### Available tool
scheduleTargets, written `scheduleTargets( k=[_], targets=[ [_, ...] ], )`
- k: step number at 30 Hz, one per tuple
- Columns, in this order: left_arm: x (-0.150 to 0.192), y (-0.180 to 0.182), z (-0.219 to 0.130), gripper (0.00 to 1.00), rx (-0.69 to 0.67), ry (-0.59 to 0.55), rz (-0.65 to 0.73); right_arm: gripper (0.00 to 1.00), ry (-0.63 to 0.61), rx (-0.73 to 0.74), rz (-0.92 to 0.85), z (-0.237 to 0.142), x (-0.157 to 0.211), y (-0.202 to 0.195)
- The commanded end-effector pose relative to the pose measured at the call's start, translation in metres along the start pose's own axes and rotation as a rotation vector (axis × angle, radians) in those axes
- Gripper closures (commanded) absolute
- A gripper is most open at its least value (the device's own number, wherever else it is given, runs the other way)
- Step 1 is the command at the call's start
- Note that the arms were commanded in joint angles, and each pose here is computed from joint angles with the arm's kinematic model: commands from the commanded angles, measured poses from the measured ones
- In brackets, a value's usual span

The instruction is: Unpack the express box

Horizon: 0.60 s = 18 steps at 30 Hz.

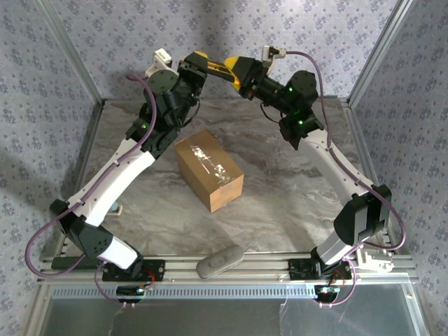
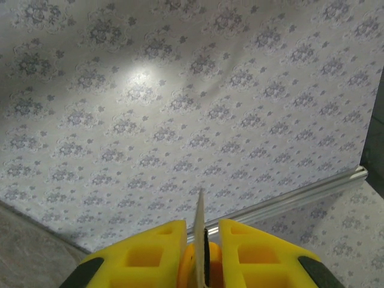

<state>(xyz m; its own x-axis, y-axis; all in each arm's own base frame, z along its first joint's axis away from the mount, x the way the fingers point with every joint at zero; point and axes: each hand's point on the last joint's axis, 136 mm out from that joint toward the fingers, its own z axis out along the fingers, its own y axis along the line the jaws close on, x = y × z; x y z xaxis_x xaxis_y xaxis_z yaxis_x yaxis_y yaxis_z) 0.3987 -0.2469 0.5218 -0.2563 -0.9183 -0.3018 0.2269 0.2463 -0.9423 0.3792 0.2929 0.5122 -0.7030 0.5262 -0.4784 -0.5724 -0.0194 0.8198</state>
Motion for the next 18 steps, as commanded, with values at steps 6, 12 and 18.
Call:
scheduleTargets(
  k=[6, 12, 18],
  targets=[
    [0.001, -0.01, 0.006, 1.0, 0.046, -0.062, -0.032, 0.46, -0.001, -0.061, -0.022, 0.006, -0.004, 0.023],
    [0.009, -0.008, 0.004, 1.0, 0.035, -0.067, -0.029, 0.51, -0.007, -0.048, -0.014, 0.005, -0.005, 0.019],
    [0.019, -0.004, 0.005, 1.0, 0.021, -0.048, -0.034, 0.58, -0.016, -0.042, -0.013, 0.004, -0.006, 0.018]
  ],
)
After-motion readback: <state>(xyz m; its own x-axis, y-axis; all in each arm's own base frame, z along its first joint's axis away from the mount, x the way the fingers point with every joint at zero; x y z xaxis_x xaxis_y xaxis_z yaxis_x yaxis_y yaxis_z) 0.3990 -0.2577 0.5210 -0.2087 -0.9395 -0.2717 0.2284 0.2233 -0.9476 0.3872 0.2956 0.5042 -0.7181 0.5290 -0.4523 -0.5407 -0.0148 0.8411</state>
